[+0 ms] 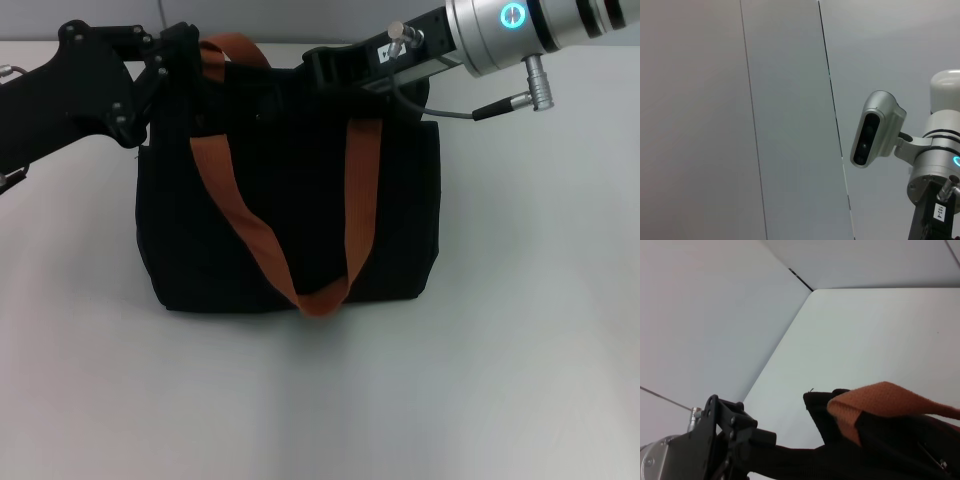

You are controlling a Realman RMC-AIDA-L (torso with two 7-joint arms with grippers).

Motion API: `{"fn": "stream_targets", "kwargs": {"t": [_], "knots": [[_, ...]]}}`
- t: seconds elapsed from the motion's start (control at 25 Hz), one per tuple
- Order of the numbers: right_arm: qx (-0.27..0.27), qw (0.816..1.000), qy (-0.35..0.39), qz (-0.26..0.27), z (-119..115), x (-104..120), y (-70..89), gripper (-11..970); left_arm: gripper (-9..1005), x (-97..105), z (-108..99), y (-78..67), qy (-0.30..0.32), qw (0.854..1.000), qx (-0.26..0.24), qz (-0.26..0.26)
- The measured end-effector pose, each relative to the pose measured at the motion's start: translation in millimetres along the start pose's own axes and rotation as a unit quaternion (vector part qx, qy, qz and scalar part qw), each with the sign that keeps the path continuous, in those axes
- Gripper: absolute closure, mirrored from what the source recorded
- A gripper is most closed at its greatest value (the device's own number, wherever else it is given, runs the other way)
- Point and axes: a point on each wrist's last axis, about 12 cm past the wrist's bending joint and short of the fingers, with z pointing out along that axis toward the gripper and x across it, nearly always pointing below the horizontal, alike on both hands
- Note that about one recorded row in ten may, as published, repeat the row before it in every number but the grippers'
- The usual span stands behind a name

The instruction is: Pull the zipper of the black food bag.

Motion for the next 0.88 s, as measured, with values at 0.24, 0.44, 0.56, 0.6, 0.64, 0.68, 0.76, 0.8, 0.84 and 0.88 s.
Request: {"fn": "stream_targets", "kwargs": {"t": [0.24,0.44,0.56,0.6,0.64,0.68,0.76,0.8,0.84,0.88], "knots": [[-0.011,1.0,-0.007,0.015,-2.7,1.8,-1.7,700,898,0.5,-1.8,-0.2,0.001,1.0,-0.002,0.001],[-0.019,0.999,-0.009,0.026,-6.4,5.4,-4.9,691,897,1.0,-3.1,-0.8,0.001,1.0,-0.003,0.0],[-0.021,0.999,-0.013,0.032,-9.4,6.8,-7.2,686,897,1.0,-3.4,-1.0,0.001,1.0,-0.003,0.0],[-0.021,0.999,-0.014,0.034,-10.0,7.2,-7.8,685,897,0.9,-3.4,-1.0,0.001,1.0,-0.003,0.0],[-0.022,0.999,-0.015,0.034,-10.1,7.3,-8.1,683,896,0.9,-3.4,-1.2,0.001,1.0,-0.003,-0.001],[-0.022,0.999,-0.016,0.036,-9.9,7.6,-8.8,681,896,0.9,-3.2,-1.6,0.0,1.0,-0.002,-0.001],[-0.021,0.999,-0.015,0.036,-9.3,7.5,-8.6,678,896,0.8,-3.1,-2.0,-0.001,1.0,0.0,-0.001],[-0.021,0.999,-0.013,0.034,-7.9,7.1,-7.6,676,896,0.7,-3.0,-2.4,-0.002,1.0,0.001,-0.002],[-0.021,0.999,-0.013,0.034,-7.9,7.1,-7.6,674,895,0.7,-3.0,-2.4,-0.002,1.0,0.001,-0.002],[-0.021,0.999,-0.012,0.032,-7.1,6.7,-6.7,673,895,0.6,-3.0,-2.5,-0.002,1.0,0.001,-0.002]]}}
